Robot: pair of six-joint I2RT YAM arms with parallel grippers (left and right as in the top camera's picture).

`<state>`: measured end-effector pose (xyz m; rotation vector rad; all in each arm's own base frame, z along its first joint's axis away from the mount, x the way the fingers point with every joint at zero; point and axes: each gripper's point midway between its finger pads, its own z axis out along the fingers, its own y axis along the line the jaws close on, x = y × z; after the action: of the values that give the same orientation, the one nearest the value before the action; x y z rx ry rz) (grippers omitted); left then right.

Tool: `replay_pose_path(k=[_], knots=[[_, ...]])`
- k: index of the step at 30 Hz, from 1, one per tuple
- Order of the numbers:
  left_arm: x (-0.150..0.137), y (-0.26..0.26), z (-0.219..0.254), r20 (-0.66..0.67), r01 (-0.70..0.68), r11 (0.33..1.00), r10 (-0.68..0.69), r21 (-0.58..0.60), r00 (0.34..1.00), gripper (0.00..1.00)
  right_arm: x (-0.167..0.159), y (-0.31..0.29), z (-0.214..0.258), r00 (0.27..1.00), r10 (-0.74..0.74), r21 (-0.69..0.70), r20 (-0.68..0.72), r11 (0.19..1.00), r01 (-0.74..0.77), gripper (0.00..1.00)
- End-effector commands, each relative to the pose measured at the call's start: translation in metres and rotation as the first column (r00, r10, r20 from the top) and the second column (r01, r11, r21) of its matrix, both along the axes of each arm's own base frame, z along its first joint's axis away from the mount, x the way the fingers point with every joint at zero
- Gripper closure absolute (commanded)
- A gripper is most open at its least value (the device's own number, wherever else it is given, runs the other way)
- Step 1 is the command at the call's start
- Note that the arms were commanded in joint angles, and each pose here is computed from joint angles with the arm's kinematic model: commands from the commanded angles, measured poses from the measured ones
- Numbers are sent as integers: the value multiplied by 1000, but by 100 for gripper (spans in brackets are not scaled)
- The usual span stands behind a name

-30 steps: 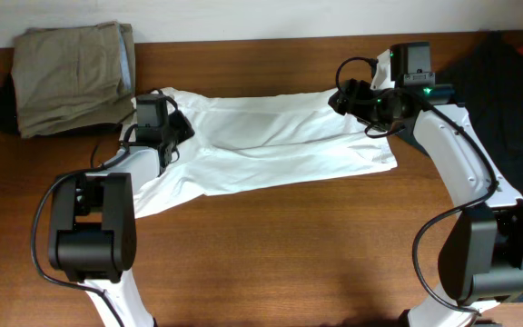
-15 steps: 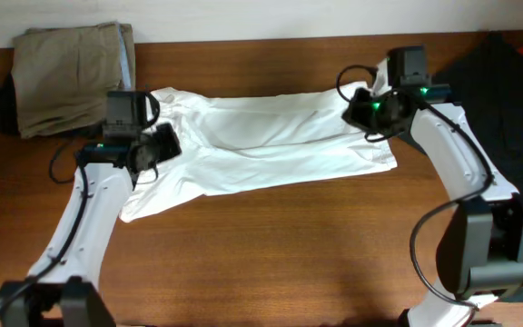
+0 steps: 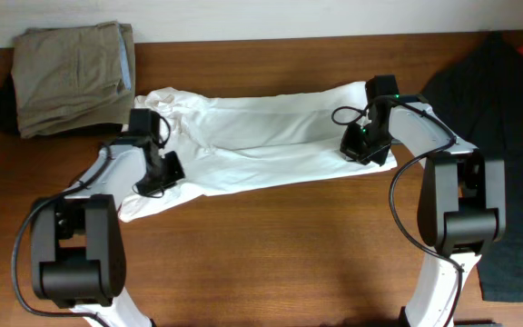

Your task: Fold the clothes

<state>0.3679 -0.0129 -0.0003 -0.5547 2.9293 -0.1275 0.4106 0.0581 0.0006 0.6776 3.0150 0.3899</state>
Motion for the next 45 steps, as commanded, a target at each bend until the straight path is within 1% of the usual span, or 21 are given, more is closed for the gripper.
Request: replay_pose_path(k=[1, 5, 9, 11, 14, 16, 20, 21, 22, 23, 24, 25, 27, 29, 31, 32, 34, 35, 36, 40, 45], knots=[[-9, 33, -11, -44, -96, 995, 97, 31, 994, 97, -17, -20, -17, 995, -38, -57, -87, 998, 33, 94], [-28, 44, -30, -139, -135, 991, 137, 23, 981, 100, -39, -31, -18, 984, -47, -121, -174, 992, 26, 96], [-69, 36, -29, -318, -249, 968, 234, -8, 919, 100, -63, -31, -12, 962, -45, -128, -268, 992, 11, 96], [-84, 34, -23, -371, -256, 967, 238, 0, 897, 100, -75, -37, -6, 951, -49, -157, -307, 988, 0, 96], [-95, 32, -8, -395, -298, 954, 279, 14, 875, 100, -91, -49, 10, 934, -89, -230, -346, 973, 7, 96], [-92, 33, 13, -346, -309, 951, 292, 7, 892, 100, -88, -51, 31, 950, -93, -241, -299, 970, 20, 96], [-76, 35, 68, -145, -305, 952, 298, -30, 944, 100, -72, -51, 86, 991, -87, -231, -98, 971, 62, 96], [-67, 36, 89, -45, -269, 962, 267, -44, 963, 93, -60, -51, 109, 997, -79, -222, 11, 972, 80, 89], [-60, 37, 101, 19, -249, 967, 250, -50, 968, 69, -52, -50, 121, 994, -77, -215, 79, 972, 92, 45], [-53, 37, 111, 79, -232, 971, 236, -59, 968, 49, -43, -50, 132, 987, -76, -208, 141, 973, 105, 6], [-42, 37, 124, 153, -221, 972, 231, -76, 961, 21, -29, -48, 148, 970, -71, -186, 232, 976, 116, 1], [-30, 35, 135, 222, -205, 974, 222, -98, 949, 13, -19, -45, 158, 958, -54, -167, 281, 980, 104, 1], [-5, 17, 155, 327, -135, 975, 186, -175, 927, 14, 3, -27, 174, 926, -16, -76, 377, 996, 48, 1], [19, 3, 173, 438, -69, 980, 147, -188, 887, 15, 27, 5, 196, 866, 23, 68, 499, 996, -65, 1], [49, -13, 190, 574, 65, 990, 18, -123, 818, 15, 42, 22, 214, 813, 32, 143, 582, 980, -141, 1], [64, -20, 194, 629, 144, 989, -85, -42, 772, 16, 38, 26, 211, 820, 45, 140, 571, 979, -151, 1], [81, -11, 185, 637, 161, 978, -209, 133, 742, 14, 28, 31, 196, 839, 114, 96, 532, 977, -193, 1], [89, 4, 172, 613, 121, 970, -227, 210, 757, 13, 24, 32, 189, 849, 135, 78, 511, 976, -203, 1], [93, 13, 161, 593, 87, 967, -217, 241, 776, 8, 24, 30, 183, 858, 138, 65, 495, 979, -194, 1], [105, 21, 93, 490, 112, 959, -230, 259, 841, 5, 25, 27, 178, 864, 137, 55, 484, 981, -186, 1], [121, 16, 68, 504, 138, 960, -246, 243, 828, 7, 26, 27, 176, 866, 136, 52, 481, 982, -183, 1]])
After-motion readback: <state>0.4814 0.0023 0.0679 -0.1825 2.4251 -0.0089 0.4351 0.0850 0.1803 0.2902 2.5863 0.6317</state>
